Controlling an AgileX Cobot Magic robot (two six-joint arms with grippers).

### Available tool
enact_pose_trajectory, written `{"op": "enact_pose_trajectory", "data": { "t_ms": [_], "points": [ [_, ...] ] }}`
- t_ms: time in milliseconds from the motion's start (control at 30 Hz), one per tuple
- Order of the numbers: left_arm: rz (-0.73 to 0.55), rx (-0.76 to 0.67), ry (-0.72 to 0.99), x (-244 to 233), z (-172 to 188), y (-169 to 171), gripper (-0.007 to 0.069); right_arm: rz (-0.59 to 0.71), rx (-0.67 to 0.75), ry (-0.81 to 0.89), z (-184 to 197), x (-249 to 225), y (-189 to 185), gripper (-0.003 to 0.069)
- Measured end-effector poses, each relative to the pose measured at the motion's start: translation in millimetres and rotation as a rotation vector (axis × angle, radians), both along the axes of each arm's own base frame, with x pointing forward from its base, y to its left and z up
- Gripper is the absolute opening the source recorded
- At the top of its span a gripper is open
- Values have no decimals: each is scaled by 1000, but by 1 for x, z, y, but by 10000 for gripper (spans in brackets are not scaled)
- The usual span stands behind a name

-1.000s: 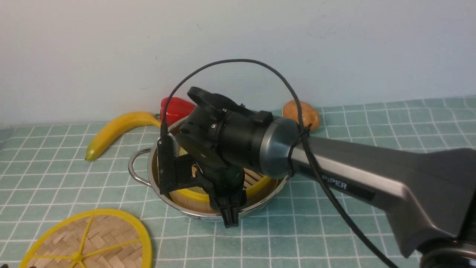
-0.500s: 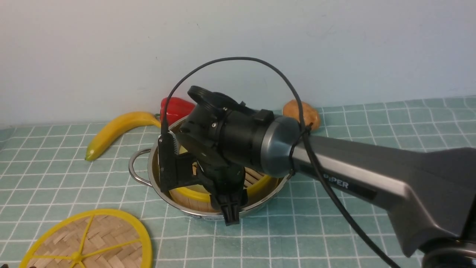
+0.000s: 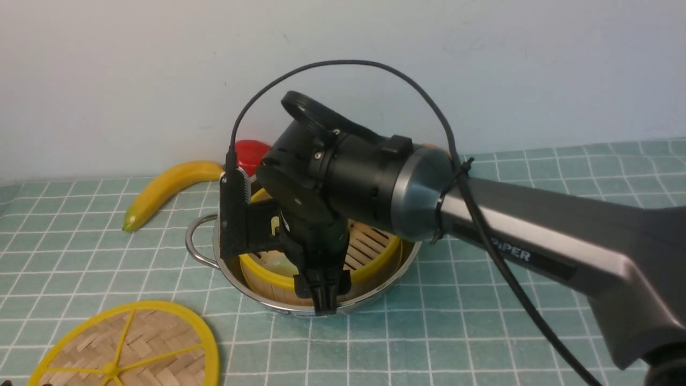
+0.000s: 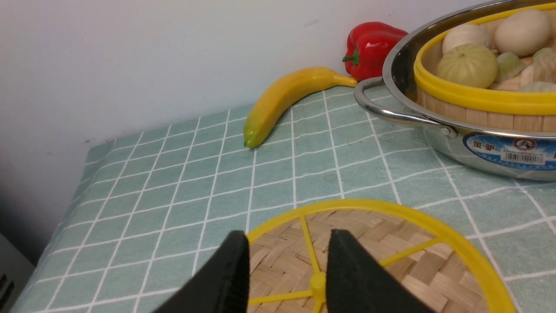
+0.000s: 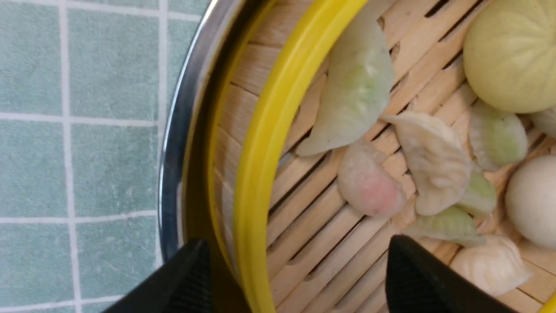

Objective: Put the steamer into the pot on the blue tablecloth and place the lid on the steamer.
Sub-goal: 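Place the bamboo steamer basket of food into the steel pot with the right gripper, then grasp the bamboo steamer lid lying on the table by its centre knob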

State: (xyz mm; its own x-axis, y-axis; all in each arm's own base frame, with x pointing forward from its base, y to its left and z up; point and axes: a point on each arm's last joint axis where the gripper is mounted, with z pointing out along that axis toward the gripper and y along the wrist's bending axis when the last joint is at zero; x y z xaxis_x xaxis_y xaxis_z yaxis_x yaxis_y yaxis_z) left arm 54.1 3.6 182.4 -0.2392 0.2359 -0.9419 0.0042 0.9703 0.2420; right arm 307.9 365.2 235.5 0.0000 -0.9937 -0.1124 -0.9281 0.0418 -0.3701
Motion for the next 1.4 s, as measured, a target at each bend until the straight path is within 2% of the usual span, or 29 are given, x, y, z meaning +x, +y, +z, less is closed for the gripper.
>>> {"op": "enact_pose_trajectory", "data": {
  "t_ms": [67,133,167,233,267,333,400,633,933,1167,1400],
  "points": [
    [0,0,0,0,0,0,243,-38,45,-16,14,-1,-1,505],
    [0,0,0,0,0,0,243,-104,122,-54,38,0,-1,458],
    [0,0,0,0,0,0,243,-155,180,-79,55,0,-3,407],
    [0,0,0,0,0,0,243,-201,236,-105,73,-1,-5,352],
    [0,0,0,0,0,0,243,-270,334,-154,105,-4,-12,243],
    [0,0,0,0,0,0,243,-341,440,-205,139,-9,-22,90],
    [0,0,0,0,0,0,243,-409,536,-260,172,-16,-37,4],
    [0,0,0,0,0,0,243,-611,827,-348,254,-49,-91,-15],
    [0,0,0,0,0,0,243,-651,1080,-432,331,-103,-167,-8],
    [0,0,0,0,0,0,243,-643,1166,-459,354,-128,-199,-1],
    [0,0,0,0,0,0,243,-671,1176,-469,354,-133,-209,8]
  ]
}}
